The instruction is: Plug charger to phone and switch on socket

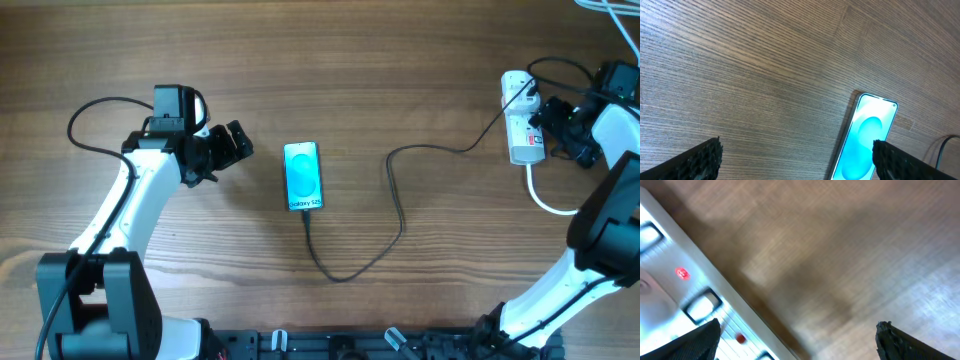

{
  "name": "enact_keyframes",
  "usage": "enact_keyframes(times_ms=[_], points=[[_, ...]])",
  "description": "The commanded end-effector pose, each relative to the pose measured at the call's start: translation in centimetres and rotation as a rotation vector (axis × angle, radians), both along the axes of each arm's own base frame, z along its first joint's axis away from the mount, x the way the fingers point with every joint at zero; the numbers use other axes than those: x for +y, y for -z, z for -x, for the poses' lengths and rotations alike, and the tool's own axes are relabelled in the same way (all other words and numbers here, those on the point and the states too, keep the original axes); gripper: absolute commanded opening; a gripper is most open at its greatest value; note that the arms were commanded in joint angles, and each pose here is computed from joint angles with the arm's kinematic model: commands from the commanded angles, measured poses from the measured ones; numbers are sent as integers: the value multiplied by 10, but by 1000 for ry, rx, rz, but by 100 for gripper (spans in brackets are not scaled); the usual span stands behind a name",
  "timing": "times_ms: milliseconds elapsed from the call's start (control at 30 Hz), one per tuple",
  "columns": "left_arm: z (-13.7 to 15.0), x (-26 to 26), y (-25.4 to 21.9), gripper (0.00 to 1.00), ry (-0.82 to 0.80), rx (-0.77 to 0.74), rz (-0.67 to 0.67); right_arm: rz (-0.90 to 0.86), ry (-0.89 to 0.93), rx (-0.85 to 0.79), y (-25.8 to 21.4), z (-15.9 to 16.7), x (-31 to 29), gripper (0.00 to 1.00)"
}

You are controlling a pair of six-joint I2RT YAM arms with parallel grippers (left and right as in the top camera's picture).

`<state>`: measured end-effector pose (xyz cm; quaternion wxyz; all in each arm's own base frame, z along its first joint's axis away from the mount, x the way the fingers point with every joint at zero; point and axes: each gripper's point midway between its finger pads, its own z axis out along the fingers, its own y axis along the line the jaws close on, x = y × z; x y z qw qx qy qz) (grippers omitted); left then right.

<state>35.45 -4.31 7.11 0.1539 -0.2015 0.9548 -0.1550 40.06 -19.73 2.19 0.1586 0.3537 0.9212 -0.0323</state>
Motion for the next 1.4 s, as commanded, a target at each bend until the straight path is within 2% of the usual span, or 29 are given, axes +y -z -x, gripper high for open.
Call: enact_keyframes(times_ms=[0, 133, 233, 300, 433, 567, 1100, 1267, 1367], points=[[-1, 4, 0, 100, -5, -4, -8, 100, -8, -113, -69, -5, -9, 100], [-1, 4, 0, 100, -5, -4, -8, 11, -98, -345, -151, -12, 26, 100], [-1, 4, 0, 100, -6, -4, -8, -192, -226, -445, -172, -16, 74, 100], [-1, 4, 0, 100, -6, -4, -8, -254, -318, -439, -169, -12, 96, 100], [-1, 4, 0, 100, -6, -4, -8, -268, -423, -397, -163, -11, 127, 100], [-1, 4, 0, 100, -5, -4, -8, -285, -450, -388, -163, -13, 145, 100], [-1, 4, 0, 100, -6, -5, -8, -284, -453, -390, -163, -13, 145, 100], [-3, 3, -57, 100, -4, -170, -7, -284, -452, -390, -163, -13, 145, 100], [7, 4, -124, 100, -6, -371, -7, -284, -453, -391, -163, -13, 145, 100]])
